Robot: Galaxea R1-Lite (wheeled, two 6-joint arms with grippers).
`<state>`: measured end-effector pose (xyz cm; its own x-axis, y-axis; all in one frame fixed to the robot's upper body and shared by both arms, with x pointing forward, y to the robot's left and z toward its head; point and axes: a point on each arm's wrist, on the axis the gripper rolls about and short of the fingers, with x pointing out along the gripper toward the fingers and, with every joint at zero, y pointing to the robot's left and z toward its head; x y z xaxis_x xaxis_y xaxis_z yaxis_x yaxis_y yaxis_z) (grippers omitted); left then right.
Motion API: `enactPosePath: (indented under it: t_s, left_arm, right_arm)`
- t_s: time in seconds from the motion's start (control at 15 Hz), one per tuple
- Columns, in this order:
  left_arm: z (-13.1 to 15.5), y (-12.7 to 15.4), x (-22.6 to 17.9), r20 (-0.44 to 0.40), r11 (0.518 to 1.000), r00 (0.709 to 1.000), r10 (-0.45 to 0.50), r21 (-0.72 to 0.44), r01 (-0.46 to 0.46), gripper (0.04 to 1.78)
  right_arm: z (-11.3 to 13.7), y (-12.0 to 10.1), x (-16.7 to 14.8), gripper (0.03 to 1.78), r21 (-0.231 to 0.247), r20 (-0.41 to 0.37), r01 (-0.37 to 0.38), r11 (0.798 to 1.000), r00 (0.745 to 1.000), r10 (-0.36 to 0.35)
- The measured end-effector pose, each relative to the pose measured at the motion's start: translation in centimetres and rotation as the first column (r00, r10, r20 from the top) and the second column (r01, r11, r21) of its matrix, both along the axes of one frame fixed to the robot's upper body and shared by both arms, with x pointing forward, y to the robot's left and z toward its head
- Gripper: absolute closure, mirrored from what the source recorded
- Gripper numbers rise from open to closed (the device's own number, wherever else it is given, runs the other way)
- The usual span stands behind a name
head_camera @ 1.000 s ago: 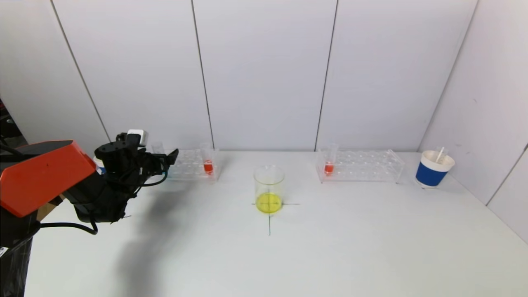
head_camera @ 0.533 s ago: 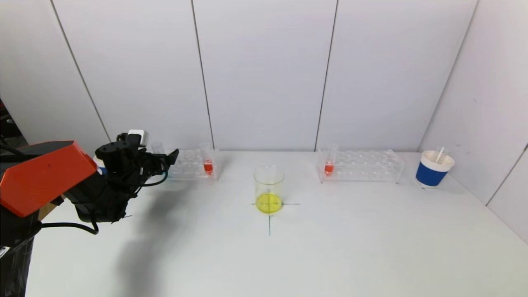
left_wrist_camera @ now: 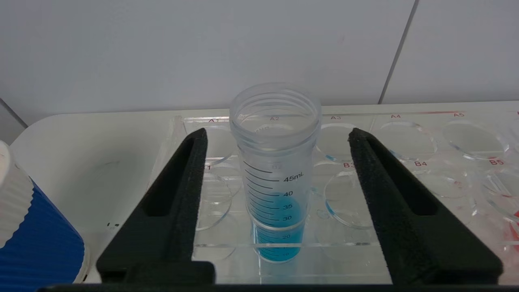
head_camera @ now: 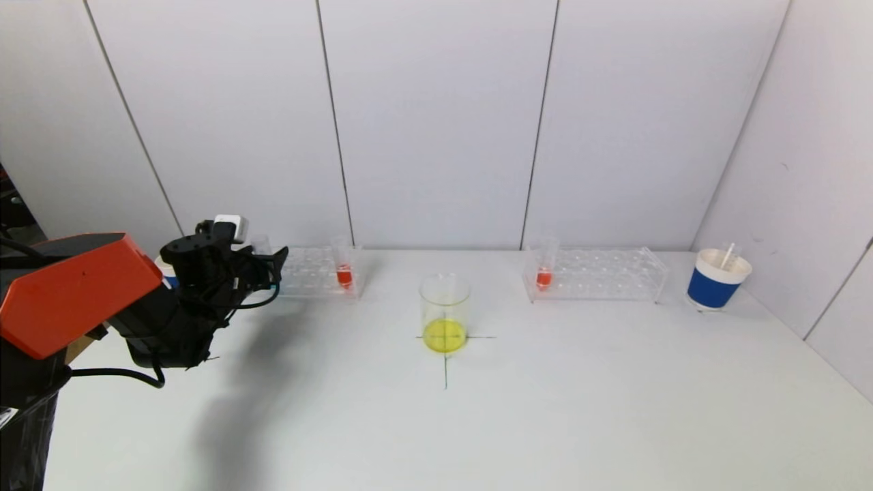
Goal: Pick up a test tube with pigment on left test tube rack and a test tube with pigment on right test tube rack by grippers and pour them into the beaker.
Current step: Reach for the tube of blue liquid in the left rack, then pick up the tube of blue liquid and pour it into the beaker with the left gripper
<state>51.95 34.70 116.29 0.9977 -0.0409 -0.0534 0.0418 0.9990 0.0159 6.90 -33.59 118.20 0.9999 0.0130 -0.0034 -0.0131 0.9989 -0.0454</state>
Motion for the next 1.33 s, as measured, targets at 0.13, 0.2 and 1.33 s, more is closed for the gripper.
enactPosePath:
  t_s: [0.13,0.2,1.33]
  left_arm:
    - [0.06,-0.03,0.04,0.003,1.0,1.0,-0.001,-0.001,0.001,1.06]
    - [0.08,-0.02,0.05,0.004,1.0,1.0,0.0,-0.002,0.0,1.23]
    - [0.71,0.1,-0.03,0.019,1.0,1.0,0.005,-0.006,-0.005,1.37]
  right_arm:
    - [0.0,0.0,0.0,0.04,0.0,0.0,0.0,1.0,1.0,0.0]
    - [0.0,0.0,0.0,0.04,0.0,0.0,0.0,1.0,1.0,0.0]
    - [0.0,0.0,0.0,0.04,0.0,0.0,0.0,1.0,1.0,0.0]
